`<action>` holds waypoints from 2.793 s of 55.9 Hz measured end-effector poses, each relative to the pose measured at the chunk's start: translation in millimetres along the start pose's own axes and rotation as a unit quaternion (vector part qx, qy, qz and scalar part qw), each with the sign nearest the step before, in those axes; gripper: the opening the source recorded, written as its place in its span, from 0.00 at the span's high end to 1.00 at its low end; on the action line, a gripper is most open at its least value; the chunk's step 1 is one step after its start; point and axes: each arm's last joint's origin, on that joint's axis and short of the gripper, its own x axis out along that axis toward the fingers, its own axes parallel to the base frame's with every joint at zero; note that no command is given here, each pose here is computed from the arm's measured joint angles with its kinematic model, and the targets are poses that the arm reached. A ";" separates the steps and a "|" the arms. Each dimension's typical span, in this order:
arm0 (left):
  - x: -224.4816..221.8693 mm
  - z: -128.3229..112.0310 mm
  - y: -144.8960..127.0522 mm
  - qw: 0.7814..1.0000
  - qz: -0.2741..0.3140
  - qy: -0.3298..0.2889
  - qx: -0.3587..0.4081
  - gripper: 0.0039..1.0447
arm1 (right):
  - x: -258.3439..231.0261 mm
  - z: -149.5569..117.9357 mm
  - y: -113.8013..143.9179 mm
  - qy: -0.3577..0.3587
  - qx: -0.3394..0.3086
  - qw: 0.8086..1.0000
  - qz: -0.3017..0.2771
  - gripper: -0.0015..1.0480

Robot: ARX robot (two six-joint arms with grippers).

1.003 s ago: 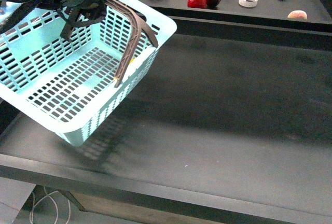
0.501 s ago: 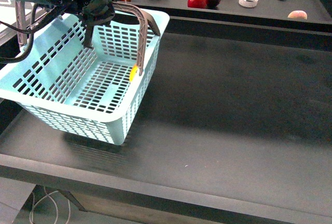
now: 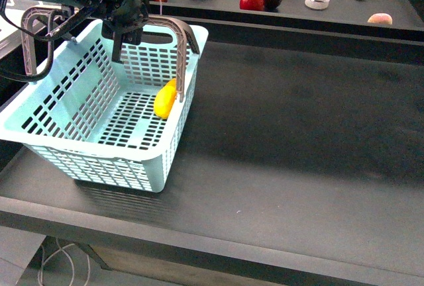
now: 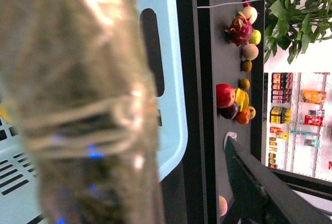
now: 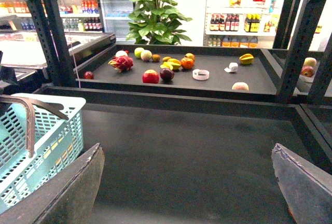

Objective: Pick mango with right arm and hold basket with left

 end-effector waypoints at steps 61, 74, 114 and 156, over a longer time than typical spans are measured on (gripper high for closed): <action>-187.5 126.0 65.7 0.984 0.007 -0.109 0.138 0.08 | 0.0 0.0 0.0 0.000 0.000 1.000 0.000 0.08; -227.5 145.2 82.0 0.977 0.036 -0.160 0.134 0.08 | 0.0 0.0 0.0 0.000 0.000 1.000 0.000 0.08; -306.8 123.0 134.3 0.773 -0.202 -0.118 0.589 0.98 | 0.0 0.0 0.0 0.000 0.000 1.000 0.000 0.08; -353.8 128.4 146.4 0.769 -0.213 -0.133 0.588 0.98 | 0.0 0.0 0.0 0.000 0.000 1.000 0.000 0.08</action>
